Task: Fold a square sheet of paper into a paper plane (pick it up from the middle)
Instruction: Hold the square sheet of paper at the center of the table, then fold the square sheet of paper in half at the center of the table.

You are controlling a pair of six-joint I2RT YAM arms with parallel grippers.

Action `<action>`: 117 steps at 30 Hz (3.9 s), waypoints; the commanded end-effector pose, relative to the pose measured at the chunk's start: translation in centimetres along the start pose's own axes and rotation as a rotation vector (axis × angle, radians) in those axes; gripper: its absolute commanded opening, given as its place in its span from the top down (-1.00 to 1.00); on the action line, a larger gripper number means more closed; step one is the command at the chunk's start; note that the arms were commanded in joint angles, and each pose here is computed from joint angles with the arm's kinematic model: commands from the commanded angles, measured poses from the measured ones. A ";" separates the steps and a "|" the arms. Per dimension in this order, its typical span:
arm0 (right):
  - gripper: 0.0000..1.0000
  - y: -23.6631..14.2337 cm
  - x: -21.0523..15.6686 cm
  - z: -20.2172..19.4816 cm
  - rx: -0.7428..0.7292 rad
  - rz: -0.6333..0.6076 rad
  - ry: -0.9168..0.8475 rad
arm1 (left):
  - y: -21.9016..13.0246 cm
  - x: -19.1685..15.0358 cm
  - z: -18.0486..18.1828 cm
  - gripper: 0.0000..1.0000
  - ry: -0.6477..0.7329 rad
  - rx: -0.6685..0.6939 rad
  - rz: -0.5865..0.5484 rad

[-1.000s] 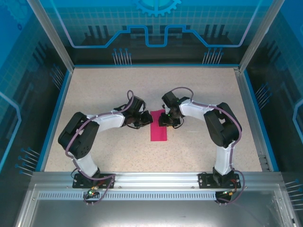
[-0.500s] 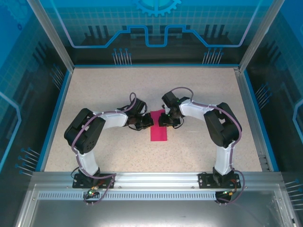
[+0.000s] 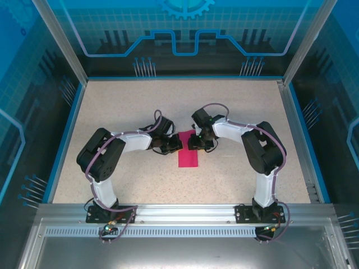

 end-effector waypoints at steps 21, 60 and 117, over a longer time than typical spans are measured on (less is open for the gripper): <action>0.11 3.1 -2.9 -2.3 -0.084 0.093 0.025 | 1.1 -1.8 2.7 0.90 -0.025 0.104 0.074; 0.76 0.0 -0.6 0.7 0.151 -0.013 0.026 | 0.9 -4.1 6.8 0.98 -0.101 0.280 0.128; 0.72 -0.7 -8.9 0.0 0.296 0.053 0.060 | 1.2 -4.3 6.8 1.00 -0.112 0.272 0.114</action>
Point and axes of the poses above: each hand's point on the last joint's axis, 136 mm out from that joint toward the fingers, its own y axis out along the fingers, its own z axis along the line the jaws close on, x = y × z, the point moved 1 cm from there along -y, back along the fingers, and after that the axes turned 7 degrees about y, right-handed, at the moved point
